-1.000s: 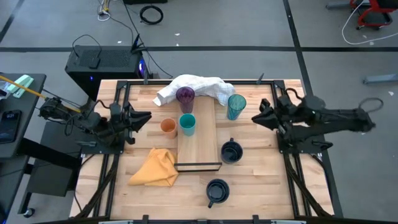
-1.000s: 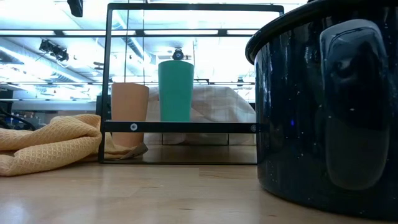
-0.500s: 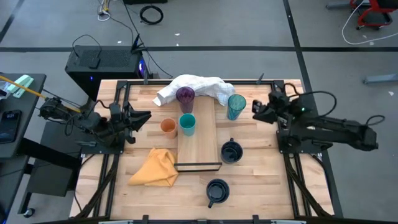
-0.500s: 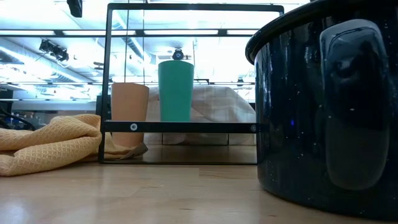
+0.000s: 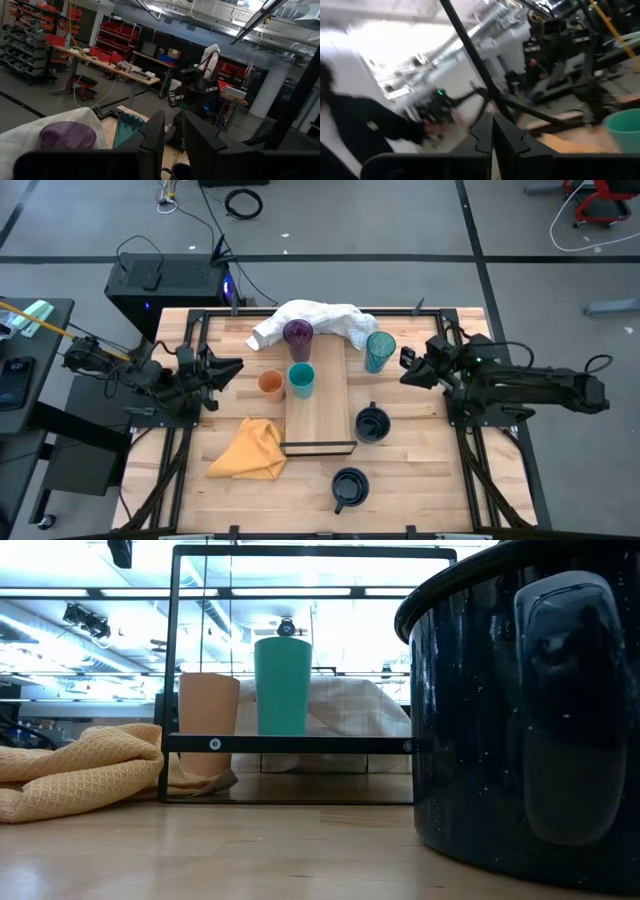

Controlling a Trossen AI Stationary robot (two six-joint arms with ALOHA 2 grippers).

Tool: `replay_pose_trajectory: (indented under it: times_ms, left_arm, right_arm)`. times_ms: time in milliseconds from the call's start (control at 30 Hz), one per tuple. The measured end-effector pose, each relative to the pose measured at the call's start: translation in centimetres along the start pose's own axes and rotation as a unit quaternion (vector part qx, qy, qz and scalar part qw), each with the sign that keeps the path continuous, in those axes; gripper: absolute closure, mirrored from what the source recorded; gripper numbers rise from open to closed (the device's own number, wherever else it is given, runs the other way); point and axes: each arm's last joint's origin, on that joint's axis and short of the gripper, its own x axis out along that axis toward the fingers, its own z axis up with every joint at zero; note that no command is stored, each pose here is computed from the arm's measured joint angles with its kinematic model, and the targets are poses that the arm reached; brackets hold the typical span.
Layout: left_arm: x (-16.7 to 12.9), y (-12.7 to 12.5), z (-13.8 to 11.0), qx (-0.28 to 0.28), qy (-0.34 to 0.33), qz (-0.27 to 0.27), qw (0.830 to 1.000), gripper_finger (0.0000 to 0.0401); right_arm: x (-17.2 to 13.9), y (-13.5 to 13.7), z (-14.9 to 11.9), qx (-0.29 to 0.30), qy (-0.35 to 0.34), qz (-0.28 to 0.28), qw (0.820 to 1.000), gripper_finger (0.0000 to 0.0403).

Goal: Stack small to large cups/mugs on shelf
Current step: Put the top black mug on the shelf

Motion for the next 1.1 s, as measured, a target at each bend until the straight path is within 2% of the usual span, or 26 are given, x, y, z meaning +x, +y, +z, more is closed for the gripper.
replay_pose_trajectory:
  times_ms: [233, 367, 433, 600, 867, 967, 1100]
  left_arm:
    - [0.0, 0.0, 0.0, 0.004, -0.001, 0.004, 1.0, 0.0325]
    - [0.0, 0.1, 0.0, 0.004, -0.002, 0.01, 1.0, 0.0329]
    - [0.0, 0.1, 0.0, 0.004, -0.003, 0.014, 1.0, 0.0331]
    - [0.0, 0.1, 0.0, 0.005, -0.005, 0.021, 1.0, 0.0332]
    - [0.0, 0.3, 0.1, 0.018, -0.01, 0.044, 0.999, 0.033]
    - [0.0, 0.3, 0.1, 0.022, -0.01, 0.047, 0.999, 0.0332]
    - [0.0, 0.3, 0.1, 0.029, -0.01, 0.048, 0.998, 0.0329]
  right_arm:
    - [0.9, 0.1, 1.5, -0.127, 0.062, -0.047, 0.989, 0.0385]
    - [1.5, 1.1, 3.5, -0.191, 0.097, -0.08, 0.974, 0.0388]
    - [1.5, 1.5, 4.0, -0.204, 0.143, -0.103, 0.963, 0.0388]
    - [1.1, 2.4, 4.5, -0.17, 0.276, -0.138, 0.936, 0.0389]
    - [3.5, 3.4, 4.3, -0.148, 0.38, -0.082, 0.909, 0.0383]
    - [4.6, 2.8, 2.7, -0.108, 0.442, -0.072, 0.887, 0.0362]
    - [6.2, 2.1, 0.8, -0.079, 0.491, -0.05, 0.866, 0.0315]
